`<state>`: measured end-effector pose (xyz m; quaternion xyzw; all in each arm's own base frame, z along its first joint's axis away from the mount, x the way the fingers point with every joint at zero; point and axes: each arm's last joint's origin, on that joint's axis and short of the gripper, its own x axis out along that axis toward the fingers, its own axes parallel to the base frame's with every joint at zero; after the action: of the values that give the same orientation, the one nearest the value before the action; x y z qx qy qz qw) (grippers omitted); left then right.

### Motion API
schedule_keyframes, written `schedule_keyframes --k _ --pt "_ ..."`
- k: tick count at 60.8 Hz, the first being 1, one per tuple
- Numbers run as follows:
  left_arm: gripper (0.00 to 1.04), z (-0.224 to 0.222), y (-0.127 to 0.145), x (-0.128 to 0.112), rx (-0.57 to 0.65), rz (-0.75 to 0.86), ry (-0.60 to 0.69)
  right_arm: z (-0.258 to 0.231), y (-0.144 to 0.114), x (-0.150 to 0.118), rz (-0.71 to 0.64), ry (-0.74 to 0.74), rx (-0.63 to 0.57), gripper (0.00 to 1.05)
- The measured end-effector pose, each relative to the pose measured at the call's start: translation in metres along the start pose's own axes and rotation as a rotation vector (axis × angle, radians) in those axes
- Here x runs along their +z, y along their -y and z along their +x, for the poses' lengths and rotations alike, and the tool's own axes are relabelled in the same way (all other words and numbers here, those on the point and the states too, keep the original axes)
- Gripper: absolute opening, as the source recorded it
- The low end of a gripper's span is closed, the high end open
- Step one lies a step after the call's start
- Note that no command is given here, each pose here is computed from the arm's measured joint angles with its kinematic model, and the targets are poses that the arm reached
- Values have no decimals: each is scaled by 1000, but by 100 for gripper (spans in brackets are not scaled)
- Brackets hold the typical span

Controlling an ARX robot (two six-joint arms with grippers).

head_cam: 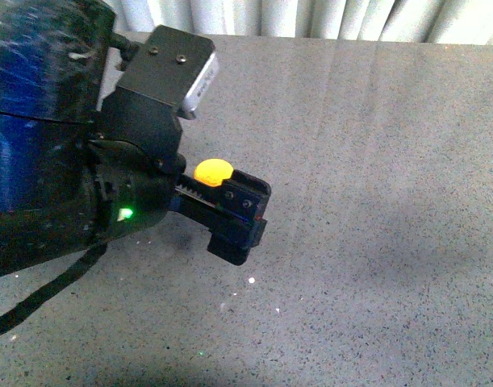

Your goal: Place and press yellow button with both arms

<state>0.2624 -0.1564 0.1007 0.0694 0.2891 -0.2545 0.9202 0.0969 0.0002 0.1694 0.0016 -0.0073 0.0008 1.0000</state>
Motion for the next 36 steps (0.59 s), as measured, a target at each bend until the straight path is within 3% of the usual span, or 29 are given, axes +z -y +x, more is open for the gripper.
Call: schedule_keyframes --k 22,30,36 --pt "96 -99 -56 3 39 -215 201 0 0 0 0 0 0 96" --pt "75 -126 -77 -18 421 -181 476 0 0 0 0 0 1 96" --pt "58 -152 -89 -30 495 -173 567 0 0 0 0 0 -3 96"
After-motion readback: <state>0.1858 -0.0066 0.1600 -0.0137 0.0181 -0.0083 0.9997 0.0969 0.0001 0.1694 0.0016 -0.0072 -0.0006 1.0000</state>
